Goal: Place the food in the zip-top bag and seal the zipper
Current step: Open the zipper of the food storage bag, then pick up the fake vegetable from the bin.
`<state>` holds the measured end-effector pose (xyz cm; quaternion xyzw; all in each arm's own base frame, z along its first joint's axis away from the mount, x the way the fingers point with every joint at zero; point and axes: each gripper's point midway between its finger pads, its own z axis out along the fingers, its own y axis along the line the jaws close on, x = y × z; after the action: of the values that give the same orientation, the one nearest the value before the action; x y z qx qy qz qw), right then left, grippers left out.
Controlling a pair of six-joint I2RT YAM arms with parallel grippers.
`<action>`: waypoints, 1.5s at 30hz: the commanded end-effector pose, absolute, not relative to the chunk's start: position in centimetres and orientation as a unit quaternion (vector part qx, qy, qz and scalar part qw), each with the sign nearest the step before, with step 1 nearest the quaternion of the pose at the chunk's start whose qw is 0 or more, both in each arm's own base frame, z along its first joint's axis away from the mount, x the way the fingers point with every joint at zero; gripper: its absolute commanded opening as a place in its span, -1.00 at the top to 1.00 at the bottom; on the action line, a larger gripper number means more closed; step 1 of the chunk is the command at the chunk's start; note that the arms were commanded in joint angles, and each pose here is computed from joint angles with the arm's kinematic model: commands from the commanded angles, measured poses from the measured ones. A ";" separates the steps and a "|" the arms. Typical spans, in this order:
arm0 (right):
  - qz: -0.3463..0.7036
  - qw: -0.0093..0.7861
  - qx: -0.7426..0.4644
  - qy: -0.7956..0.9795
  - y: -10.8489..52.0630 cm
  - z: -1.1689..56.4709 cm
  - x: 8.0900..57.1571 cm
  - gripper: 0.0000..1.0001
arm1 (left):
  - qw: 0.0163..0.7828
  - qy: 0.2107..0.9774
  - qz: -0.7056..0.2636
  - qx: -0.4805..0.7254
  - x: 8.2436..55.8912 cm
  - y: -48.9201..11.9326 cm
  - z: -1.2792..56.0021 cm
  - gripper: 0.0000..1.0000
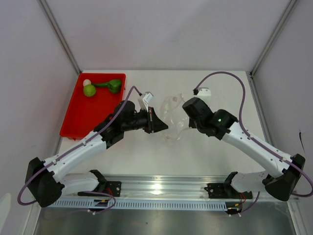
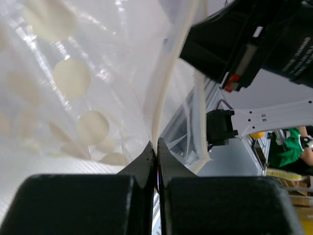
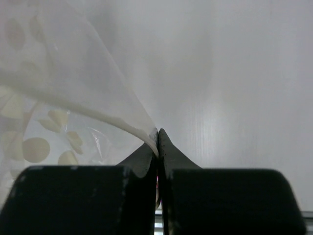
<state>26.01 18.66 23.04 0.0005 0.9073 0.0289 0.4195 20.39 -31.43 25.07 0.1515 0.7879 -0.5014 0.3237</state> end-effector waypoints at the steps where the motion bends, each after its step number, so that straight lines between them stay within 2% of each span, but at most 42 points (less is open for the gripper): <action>1: -0.010 0.453 0.035 0.891 14.8 25.9 26.3 1.00 | 0.359 0.790 -0.479 0.136 21.3 -30.5 25.9 0.99; 7: -0.063 0.443 0.001 0.895 14.2 26.5 26.9 1.00 | 0.338 0.798 -0.477 0.144 23.0 -32.7 24.4 0.99; 8: -0.080 0.434 -0.007 0.897 13.9 26.3 26.9 1.00 | 0.315 0.814 -0.467 0.144 23.6 -33.3 22.5 0.97; 10: -0.105 0.423 -0.019 0.900 13.9 26.0 27.4 1.00 | 0.309 0.812 -0.472 0.149 24.1 -34.1 23.0 0.66; 11: -0.112 0.421 -0.025 0.900 13.9 26.3 27.5 1.00 | 0.314 0.810 -0.472 0.150 24.2 -34.2 23.3 0.41; 13: -0.130 0.420 -0.027 0.898 13.5 26.4 27.7 1.00 | 0.339 0.807 -0.462 0.142 24.8 -33.7 24.0 0.02; 14: -0.136 0.419 -0.030 0.897 13.5 26.4 27.8 1.00 | 0.355 0.805 -0.452 0.147 24.8 -33.0 24.7 -0.30; 17: -0.144 0.420 -0.042 0.895 13.6 26.4 28.4 1.00 | 0.393 0.806 -0.417 0.146 25.6 -31.3 26.3 -0.68; 20: -0.151 0.419 -0.042 0.894 13.5 26.1 29.4 1.00 | 0.443 0.799 -0.389 0.119 26.6 -28.4 28.3 -0.98; 25: -0.179 0.400 -0.056 0.897 13.5 24.5 30.7 1.00 | 0.496 0.794 -0.344 0.068 28.2 -23.5 30.4 -0.99; 34: -0.224 0.382 -0.074 0.893 14.3 22.6 33.1 1.00 | 0.476 0.831 -0.280 -0.072 33.6 -15.6 27.3 -0.99; 37: -0.188 0.377 -0.090 0.903 15.9 21.6 33.9 1.00 | 0.476 0.831 -0.270 -0.103 35.1 -13.6 27.2 -0.99; 42: -0.067 0.359 -0.107 0.925 19.7 19.7 34.8 1.00 | 0.470 0.834 -0.246 -0.150 37.8 -10.6 26.6 -0.98; 45: -0.050 0.355 -0.110 0.927 20.8 18.8 35.6 1.00 | 0.449 0.848 -0.214 -0.182 39.5 -8.6 25.7 -0.97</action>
<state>33.92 17.79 18.63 -0.1015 0.9279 -0.1137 0.3404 37.71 -10.09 23.83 -0.1556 0.8549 -0.2228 0.4418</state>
